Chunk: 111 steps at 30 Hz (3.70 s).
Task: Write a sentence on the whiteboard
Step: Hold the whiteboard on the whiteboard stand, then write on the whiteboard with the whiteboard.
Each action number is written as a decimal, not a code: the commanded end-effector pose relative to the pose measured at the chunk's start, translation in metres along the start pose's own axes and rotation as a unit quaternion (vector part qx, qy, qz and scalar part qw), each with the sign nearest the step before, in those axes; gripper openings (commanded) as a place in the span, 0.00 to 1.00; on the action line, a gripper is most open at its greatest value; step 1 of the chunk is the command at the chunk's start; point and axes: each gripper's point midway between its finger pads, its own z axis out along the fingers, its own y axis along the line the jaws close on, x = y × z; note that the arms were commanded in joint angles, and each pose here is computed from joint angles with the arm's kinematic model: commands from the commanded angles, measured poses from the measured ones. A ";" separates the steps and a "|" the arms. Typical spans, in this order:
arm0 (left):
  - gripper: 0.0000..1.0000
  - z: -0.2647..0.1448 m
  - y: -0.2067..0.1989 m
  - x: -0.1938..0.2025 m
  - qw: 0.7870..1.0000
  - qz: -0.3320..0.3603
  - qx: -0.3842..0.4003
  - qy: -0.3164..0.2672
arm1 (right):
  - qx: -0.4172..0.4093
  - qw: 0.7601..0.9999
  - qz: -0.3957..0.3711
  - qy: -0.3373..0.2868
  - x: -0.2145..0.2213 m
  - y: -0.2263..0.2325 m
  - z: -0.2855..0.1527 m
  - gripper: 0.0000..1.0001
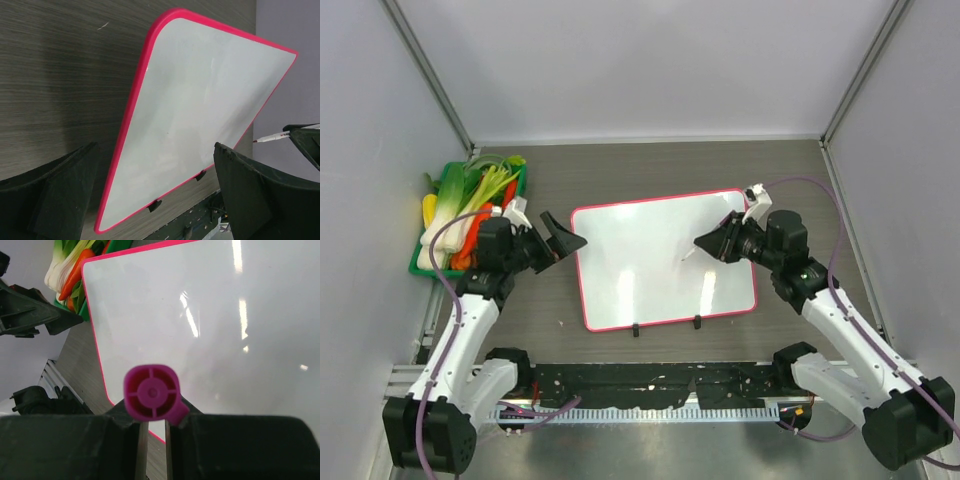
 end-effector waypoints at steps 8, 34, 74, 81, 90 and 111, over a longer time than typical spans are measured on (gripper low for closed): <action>0.99 0.008 0.009 0.016 0.998 -0.020 0.049 0.018 | -0.046 0.995 -0.082 -0.028 -0.017 0.071 0.031 0.01; 0.75 0.031 0.007 0.025 0.985 0.034 0.166 -0.017 | -0.086 0.986 -0.138 -0.036 -0.004 0.137 0.074 0.01; 0.00 0.045 0.013 0.074 0.968 0.079 0.230 0.069 | -0.070 0.982 -0.170 -0.047 -0.009 0.149 0.089 0.01; 0.00 0.045 0.012 0.074 0.967 0.081 0.231 0.067 | -0.064 0.980 -0.178 -0.060 -0.015 0.149 0.089 0.01; 0.00 0.045 0.012 0.074 0.967 0.083 0.233 0.067 | -0.039 0.978 -0.181 -0.091 -0.028 0.142 0.095 0.01; 0.00 0.046 0.011 0.073 0.966 0.080 0.238 0.068 | -0.017 0.979 -0.158 -0.127 -0.040 0.140 0.118 0.01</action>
